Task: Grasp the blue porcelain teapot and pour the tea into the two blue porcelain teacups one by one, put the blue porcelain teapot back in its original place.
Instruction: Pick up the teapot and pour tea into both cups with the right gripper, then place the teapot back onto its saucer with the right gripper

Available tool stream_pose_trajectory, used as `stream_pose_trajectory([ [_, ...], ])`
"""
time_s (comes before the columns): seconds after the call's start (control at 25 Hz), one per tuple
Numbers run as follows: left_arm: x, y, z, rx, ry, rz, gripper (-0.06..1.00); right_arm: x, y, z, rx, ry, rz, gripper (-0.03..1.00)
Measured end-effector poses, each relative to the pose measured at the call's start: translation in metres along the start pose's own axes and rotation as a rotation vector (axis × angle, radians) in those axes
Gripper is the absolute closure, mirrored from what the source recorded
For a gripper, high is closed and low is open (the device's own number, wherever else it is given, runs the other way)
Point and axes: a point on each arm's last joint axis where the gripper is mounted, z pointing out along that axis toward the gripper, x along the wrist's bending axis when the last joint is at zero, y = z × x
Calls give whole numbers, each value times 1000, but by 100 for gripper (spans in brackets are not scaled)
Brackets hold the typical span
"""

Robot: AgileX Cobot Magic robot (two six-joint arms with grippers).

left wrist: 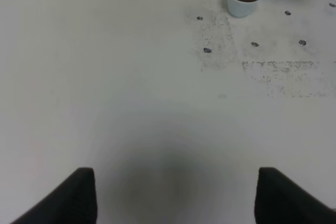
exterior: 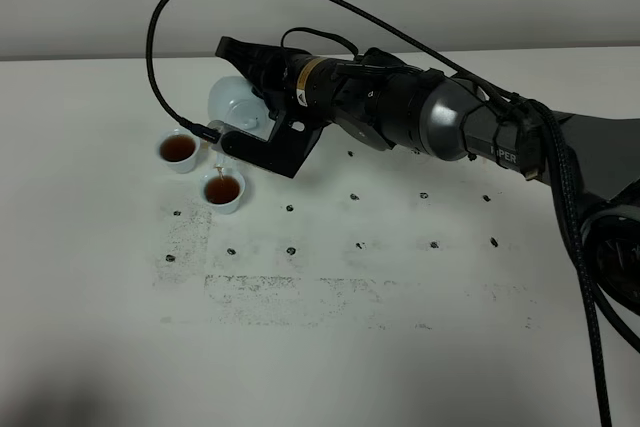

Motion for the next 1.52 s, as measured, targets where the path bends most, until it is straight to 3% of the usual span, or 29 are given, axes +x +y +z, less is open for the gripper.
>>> stream_pose_trajectory([
  [0.32, 0, 0, 0, 0, 0, 0, 34, 6, 2, 0, -14, 65, 177, 92],
  [0.48, 0, 0, 0, 0, 0, 0, 34, 9, 2, -1, -14, 108, 333, 92],
  [0.64, 0, 0, 0, 0, 0, 0, 34, -1, -8, -15, 12, 113, 593, 92],
  [0.88, 0, 0, 0, 0, 0, 0, 34, -28, -36, -59, 74, 114, 1173, 92],
  [1.12, 0, 0, 0, 0, 0, 0, 34, -33, -45, -91, 125, 238, 1687, 92],
  [1.28, 0, 0, 0, 0, 0, 0, 34, -15, -55, -101, 180, 355, 1887, 92],
  [1.52, 0, 0, 0, 0, 0, 0, 34, 33, -69, -107, 270, 484, 2048, 92],
])
